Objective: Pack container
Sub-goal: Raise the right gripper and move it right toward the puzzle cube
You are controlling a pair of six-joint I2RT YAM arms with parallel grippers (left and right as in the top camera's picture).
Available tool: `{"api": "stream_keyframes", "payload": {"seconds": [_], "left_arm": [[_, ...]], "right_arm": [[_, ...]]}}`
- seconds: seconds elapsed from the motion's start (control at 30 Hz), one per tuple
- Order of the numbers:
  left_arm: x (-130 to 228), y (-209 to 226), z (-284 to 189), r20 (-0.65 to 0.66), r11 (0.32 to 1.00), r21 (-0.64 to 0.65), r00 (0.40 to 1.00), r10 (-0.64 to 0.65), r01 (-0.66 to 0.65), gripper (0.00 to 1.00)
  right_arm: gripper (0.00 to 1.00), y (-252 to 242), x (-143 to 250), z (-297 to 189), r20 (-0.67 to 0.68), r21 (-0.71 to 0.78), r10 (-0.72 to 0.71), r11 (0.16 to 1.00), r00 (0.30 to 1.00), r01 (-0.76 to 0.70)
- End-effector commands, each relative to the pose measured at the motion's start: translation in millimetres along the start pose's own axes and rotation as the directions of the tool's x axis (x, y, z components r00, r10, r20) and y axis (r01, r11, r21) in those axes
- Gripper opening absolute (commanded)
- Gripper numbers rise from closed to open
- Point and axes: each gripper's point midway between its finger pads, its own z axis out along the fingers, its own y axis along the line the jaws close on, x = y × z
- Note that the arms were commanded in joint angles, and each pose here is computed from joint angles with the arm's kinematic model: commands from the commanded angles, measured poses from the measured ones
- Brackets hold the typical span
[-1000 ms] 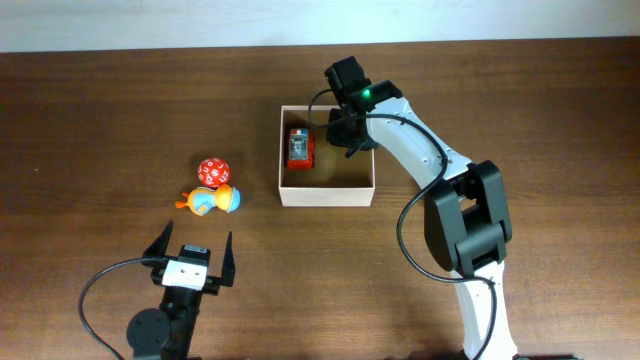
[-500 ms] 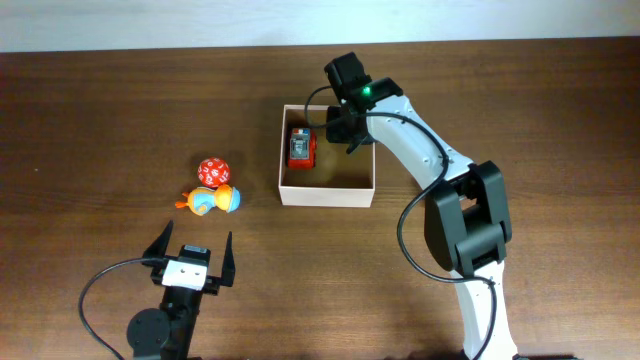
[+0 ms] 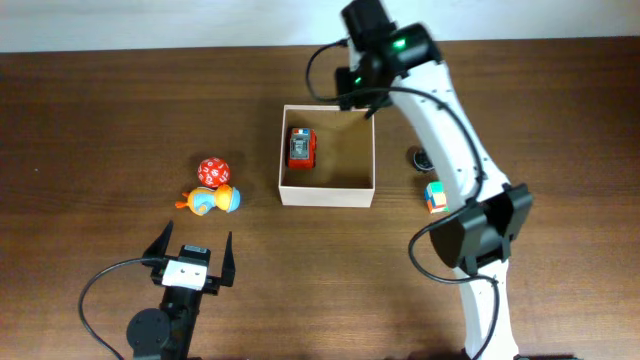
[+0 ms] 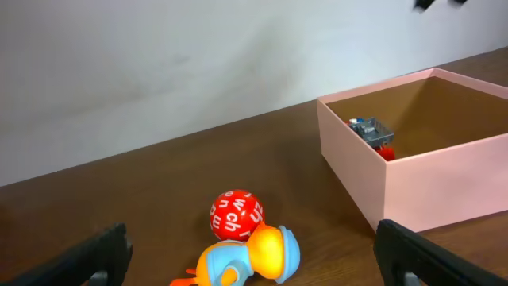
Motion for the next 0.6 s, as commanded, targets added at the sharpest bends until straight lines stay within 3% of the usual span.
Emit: {"api": "stream_keyframes", "payload": {"seconds": [0.0,0.13,0.33,0.4,0.57], "left_arm": [[2,-1,0,0.0,1.0,0.0,1.0,0.013,-0.013,0.99],[2,-1,0,0.0,1.0,0.0,1.0,0.013,-0.013,0.99],[2,-1,0,0.0,1.0,0.0,1.0,0.013,-0.013,0.99],[2,-1,0,0.0,1.0,0.0,1.0,0.013,-0.013,0.99],[2,-1,0,0.0,1.0,0.0,1.0,0.013,-0.013,0.99]], "right_arm": [[0.6,-51,-9,-26,0.023,0.068,0.015,0.998,1.0,-0.016],[0.76,-98,9,-31,-0.064,0.117,0.076,0.991,0.995,-0.069],[0.81,-143,41,-41,-0.19,0.162,0.136,0.981,0.972,-0.105],[0.86,-145,47,-40,-0.213,0.153,0.132,0.983,0.968,-0.101],[0.89,-136,63,-31,-0.279,0.138,0.122,0.987,0.952,-0.086]]}}
